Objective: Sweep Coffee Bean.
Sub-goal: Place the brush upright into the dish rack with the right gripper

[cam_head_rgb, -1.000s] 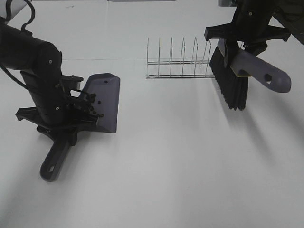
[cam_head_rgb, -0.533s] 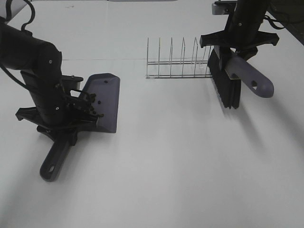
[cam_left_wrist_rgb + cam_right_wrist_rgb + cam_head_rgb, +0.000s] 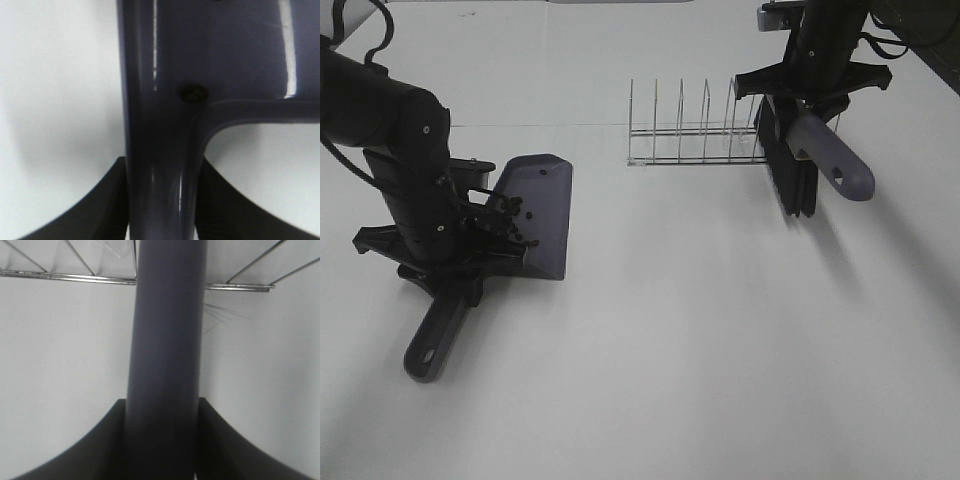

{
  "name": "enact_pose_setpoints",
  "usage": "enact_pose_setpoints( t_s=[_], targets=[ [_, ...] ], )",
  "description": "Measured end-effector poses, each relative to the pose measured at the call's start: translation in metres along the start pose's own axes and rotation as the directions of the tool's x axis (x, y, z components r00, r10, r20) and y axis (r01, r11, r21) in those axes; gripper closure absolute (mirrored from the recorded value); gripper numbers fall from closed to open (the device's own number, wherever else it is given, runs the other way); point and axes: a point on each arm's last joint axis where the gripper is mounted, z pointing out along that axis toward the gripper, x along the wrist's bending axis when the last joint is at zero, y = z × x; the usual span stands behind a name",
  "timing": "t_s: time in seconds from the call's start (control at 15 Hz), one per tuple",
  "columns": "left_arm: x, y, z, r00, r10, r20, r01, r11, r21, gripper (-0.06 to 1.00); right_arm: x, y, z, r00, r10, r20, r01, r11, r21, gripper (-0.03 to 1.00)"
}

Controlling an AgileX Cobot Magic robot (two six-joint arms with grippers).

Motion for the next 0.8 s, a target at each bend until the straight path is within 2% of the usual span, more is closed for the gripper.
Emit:
enact_pose_setpoints(
  t_s=[0.47, 0.8],
  targets=[
    [0.000, 0.000, 0.000, 1.000, 0.000, 0.000, 0.000, 1.000, 0.000, 0.59, 0.001, 0.016, 0.004, 1.000, -0.012, -0.003, 0.011, 0.989, -0.149, 0.65],
    [0.000, 0.000, 0.000, 1.000, 0.000, 0.000, 0.000, 1.000, 0.000, 0.59, 0.001, 0.017, 0.005, 1.000, 0.014, 0.003, -0.013, 0.988, -0.155, 0.65]
  ],
)
